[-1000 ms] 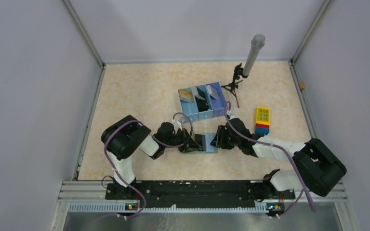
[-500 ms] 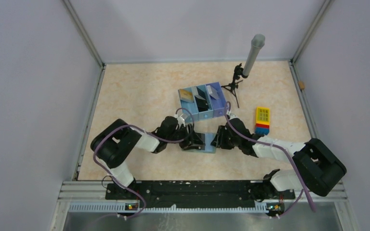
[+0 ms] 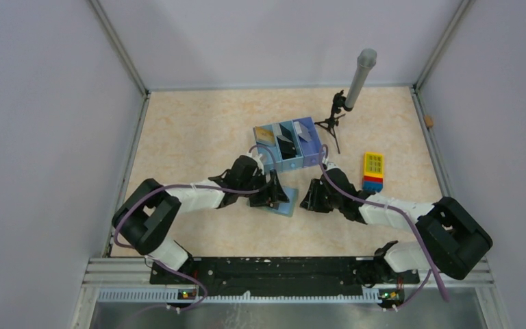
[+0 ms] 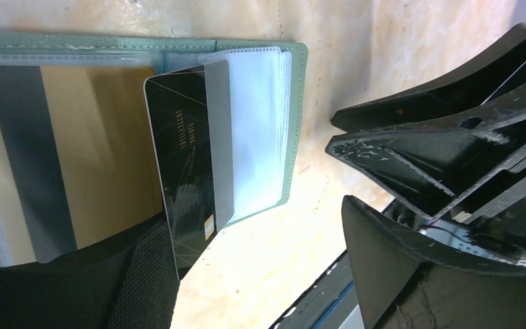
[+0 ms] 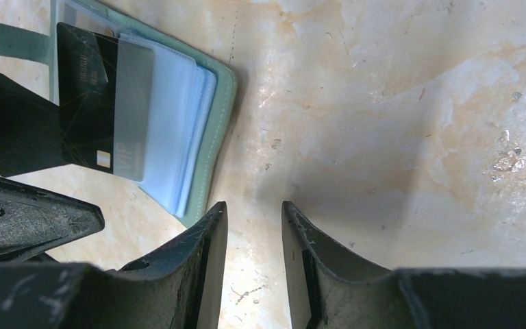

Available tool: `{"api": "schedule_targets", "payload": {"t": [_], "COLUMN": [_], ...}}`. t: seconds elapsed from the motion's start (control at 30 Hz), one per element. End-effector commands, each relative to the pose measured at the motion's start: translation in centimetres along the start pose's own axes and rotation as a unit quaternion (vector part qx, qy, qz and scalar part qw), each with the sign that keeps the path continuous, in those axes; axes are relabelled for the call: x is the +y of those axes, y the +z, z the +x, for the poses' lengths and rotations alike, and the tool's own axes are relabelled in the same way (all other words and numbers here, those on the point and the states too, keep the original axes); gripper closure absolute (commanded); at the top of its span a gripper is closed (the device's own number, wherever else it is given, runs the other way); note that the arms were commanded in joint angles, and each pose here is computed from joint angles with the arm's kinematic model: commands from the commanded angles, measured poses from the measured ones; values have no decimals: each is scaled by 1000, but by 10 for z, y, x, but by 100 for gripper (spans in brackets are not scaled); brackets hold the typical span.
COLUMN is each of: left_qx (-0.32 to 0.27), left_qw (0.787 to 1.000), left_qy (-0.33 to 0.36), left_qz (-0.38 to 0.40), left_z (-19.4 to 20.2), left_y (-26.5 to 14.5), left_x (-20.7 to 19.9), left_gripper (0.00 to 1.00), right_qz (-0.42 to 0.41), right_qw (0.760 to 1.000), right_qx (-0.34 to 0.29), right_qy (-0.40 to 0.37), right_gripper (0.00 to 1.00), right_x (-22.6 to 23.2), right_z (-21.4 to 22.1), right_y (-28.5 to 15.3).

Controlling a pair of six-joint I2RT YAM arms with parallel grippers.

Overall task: Put the credit cards into the card holder
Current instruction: Insert the credit card into the card holder.

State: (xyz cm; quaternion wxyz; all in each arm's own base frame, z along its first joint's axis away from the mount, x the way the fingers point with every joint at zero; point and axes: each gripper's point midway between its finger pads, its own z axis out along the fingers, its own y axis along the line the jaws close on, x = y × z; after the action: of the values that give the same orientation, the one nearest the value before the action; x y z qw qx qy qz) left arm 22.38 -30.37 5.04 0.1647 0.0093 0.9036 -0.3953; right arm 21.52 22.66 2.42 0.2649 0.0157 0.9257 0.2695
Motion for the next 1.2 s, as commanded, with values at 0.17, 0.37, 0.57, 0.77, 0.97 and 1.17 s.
{"api": "schedule_targets", "payload": {"t": [0.17, 0.37, 0.57, 0.77, 0.97, 1.17], "left_qx": [5, -4, -12, -21, -18, -30], "left_qw": [993, 988, 983, 979, 976, 973], "left_qy": [70, 98, 126, 144, 148, 164], "left_qz": [-100, -120, -137, -144, -156, -157], "left_z": [-1, -9, -19, -27, -26, -32], "left_y": [-18, -29, -38, -45, -44, -43], "left_x": [26, 26, 22, 19, 26, 27], "left_gripper": [13, 9, 7, 6, 5, 5], "right_qz": [40, 37, 34, 31, 28, 24], "right_qw": [999, 999, 999, 999, 999, 999], "right_qx": [32, 32, 32, 33, 33, 35], "right_qy": [0, -1, -1, -2, -2, -2], "right_gripper": [66, 66, 66, 66, 66, 66], "right_x": [-24, -21, -20, -19, -18, -17], "right_z": [22, 20, 20, 20, 20, 21], "right_y": [1, 1, 1, 1, 2, 2]}}
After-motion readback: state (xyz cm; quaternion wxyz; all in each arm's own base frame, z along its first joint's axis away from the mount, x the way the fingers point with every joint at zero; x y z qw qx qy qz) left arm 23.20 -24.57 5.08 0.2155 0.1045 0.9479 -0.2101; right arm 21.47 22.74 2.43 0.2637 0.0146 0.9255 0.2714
